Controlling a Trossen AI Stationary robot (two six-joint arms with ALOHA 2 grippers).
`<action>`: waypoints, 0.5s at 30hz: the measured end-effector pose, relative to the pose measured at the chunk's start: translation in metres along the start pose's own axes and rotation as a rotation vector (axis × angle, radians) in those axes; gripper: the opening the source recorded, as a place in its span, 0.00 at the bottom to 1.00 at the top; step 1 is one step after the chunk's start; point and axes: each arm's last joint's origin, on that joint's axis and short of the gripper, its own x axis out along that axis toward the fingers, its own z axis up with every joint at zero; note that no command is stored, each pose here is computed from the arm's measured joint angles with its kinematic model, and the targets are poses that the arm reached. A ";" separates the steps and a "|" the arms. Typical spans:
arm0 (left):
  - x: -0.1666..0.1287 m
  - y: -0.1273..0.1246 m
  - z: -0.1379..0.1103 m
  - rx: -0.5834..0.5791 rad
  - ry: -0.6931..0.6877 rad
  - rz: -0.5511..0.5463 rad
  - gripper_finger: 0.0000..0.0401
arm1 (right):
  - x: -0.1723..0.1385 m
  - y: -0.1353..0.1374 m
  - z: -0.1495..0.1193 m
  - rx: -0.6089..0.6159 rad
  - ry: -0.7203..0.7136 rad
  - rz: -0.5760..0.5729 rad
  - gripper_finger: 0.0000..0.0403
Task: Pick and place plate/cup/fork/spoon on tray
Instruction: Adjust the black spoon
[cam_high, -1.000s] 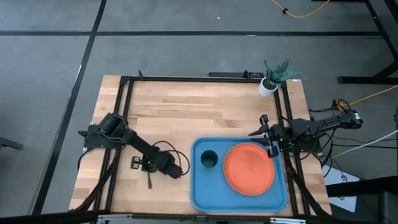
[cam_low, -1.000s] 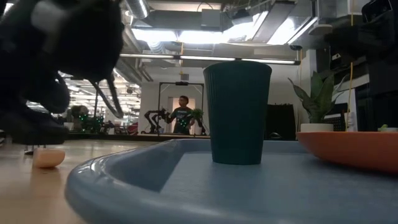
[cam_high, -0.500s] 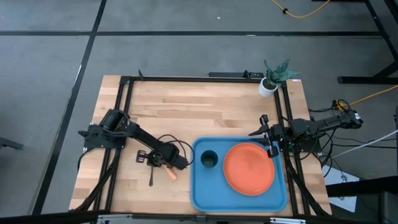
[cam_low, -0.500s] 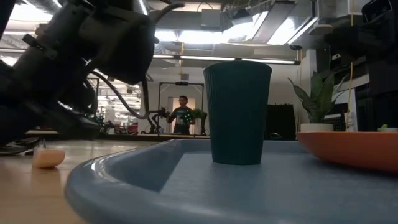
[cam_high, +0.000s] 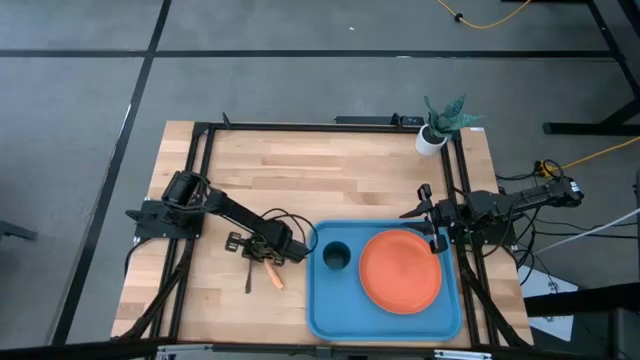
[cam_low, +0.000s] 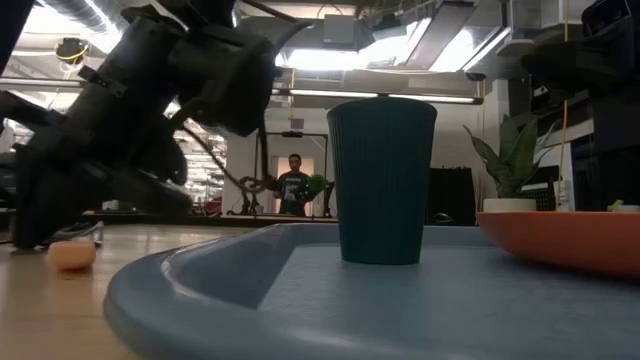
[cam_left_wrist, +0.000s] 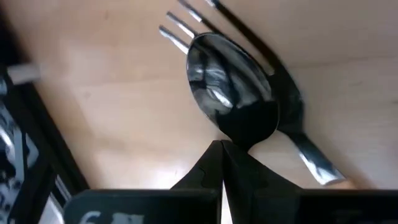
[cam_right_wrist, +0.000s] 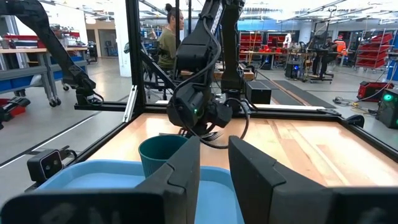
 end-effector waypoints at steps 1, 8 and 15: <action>-0.003 -0.001 0.000 0.018 -0.021 -0.013 0.00 | 0.000 0.000 0.000 0.000 0.000 0.000 0.22; -0.035 -0.020 0.007 0.105 -0.322 -0.219 0.00 | 0.000 0.000 0.000 -0.001 0.000 0.000 0.22; -0.042 -0.013 0.014 0.116 -0.347 -0.130 0.00 | 0.000 0.000 0.000 0.000 0.000 0.000 0.22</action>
